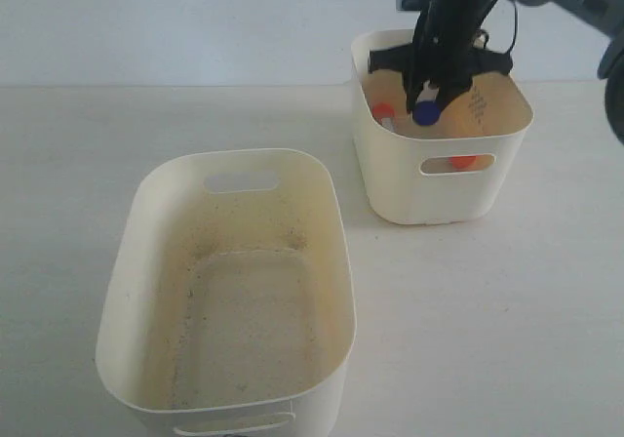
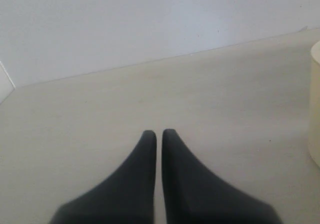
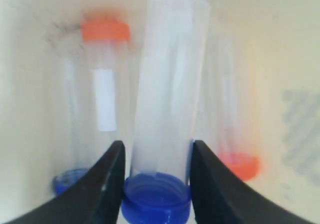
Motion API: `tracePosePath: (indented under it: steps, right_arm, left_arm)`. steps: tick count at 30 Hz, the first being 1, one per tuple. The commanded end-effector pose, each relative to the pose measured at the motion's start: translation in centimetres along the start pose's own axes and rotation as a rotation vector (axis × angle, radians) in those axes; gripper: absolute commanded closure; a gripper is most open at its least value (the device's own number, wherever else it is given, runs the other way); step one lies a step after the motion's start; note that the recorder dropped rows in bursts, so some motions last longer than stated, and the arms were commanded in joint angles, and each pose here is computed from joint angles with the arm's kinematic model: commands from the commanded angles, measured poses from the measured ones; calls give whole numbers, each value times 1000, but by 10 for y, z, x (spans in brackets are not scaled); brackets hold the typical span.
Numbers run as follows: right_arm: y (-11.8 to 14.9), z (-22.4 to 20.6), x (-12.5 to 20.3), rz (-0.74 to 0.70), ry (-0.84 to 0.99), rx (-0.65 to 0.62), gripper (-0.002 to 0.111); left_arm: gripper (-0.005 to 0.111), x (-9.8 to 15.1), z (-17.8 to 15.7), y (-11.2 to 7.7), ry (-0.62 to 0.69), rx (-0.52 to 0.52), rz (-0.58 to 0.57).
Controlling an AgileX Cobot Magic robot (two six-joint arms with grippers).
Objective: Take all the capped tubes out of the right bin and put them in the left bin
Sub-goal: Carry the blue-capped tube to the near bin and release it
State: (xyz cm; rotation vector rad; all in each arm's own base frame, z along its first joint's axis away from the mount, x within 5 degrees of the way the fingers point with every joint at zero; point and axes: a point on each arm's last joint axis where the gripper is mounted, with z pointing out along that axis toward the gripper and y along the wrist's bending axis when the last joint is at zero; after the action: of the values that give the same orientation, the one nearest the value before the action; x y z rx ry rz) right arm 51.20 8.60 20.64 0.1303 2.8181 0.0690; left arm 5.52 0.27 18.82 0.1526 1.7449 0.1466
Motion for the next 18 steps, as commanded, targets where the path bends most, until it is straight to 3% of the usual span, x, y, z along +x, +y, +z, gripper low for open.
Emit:
tracePosePath:
  steps: [1, 5, 11, 18]
  right_arm:
    - [-6, -77, -9, -29, -146, -12, 108]
    - [-4, -129, -7, -35, -234, -73, 108]
    - [21, -205, 14, -116, -311, -374, 108]
    - [41, -235, 81, -288, -238, -332, 108]
  left_arm:
    - [102, -2, 0, 0, -11, 2, -17]
    - [102, -2, 0, 0, -11, 2, -17]
    - [102, -2, 0, 0, -11, 2, -17]
    - [102, -2, 0, 0, -11, 2, -17]
